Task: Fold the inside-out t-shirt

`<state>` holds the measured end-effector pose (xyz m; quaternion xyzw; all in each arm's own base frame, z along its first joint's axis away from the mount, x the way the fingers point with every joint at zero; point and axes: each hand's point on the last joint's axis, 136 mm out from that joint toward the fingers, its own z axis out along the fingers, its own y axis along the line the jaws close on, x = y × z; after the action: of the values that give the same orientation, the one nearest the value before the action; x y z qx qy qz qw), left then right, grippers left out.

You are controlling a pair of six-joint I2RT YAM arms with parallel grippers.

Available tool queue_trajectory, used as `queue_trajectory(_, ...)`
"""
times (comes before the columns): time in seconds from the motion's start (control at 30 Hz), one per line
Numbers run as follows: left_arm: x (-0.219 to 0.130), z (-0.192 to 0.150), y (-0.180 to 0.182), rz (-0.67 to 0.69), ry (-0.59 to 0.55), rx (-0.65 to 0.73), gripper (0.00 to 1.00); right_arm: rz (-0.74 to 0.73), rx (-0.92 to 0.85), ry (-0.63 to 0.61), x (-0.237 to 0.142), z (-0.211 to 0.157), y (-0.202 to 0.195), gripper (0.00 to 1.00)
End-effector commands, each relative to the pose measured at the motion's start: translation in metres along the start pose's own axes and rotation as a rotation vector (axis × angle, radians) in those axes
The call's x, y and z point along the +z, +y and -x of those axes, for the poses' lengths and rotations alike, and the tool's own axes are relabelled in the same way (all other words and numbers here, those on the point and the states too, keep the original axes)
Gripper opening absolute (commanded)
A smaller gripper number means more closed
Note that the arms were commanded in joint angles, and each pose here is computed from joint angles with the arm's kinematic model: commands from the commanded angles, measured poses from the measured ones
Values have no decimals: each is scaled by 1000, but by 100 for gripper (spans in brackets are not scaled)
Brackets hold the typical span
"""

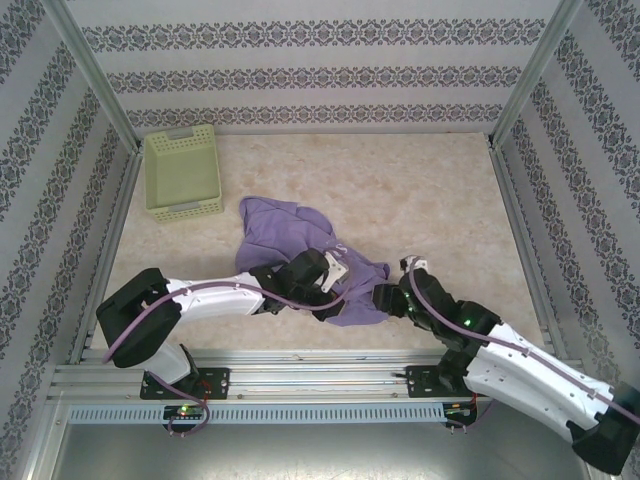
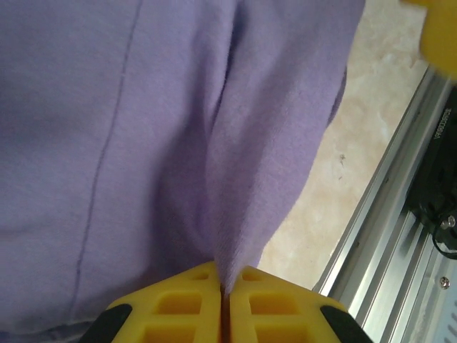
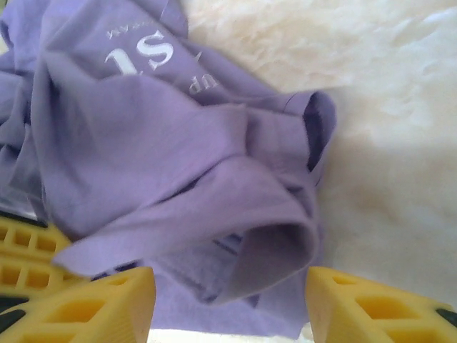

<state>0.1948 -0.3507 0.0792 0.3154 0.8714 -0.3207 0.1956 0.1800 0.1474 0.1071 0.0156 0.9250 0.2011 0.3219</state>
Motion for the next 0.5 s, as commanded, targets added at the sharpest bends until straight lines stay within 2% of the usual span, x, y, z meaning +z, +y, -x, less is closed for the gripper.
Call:
queue_trajectory(0.0,-10,23,-15,-59,-55,-14,9,-62,55,-38,9,-1,-2,57)
queue_trajectory(0.07,-10,22,-16,-65,-53,-17,9,-105,60,-34,15,-1,-4,55)
queue_trajectory(0.27,-14,19,-16,-72,-60,-26,9,-356,96,-39,26,3,-38,56)
queue_trajectory(0.37,-16,20,-15,-56,-71,-26,9,-462,117,12,24,-6,-56,48)
queue_trajectory(0.47,-20,21,-10,-41,-82,-37,9,-474,138,38,18,-19,-67,35)
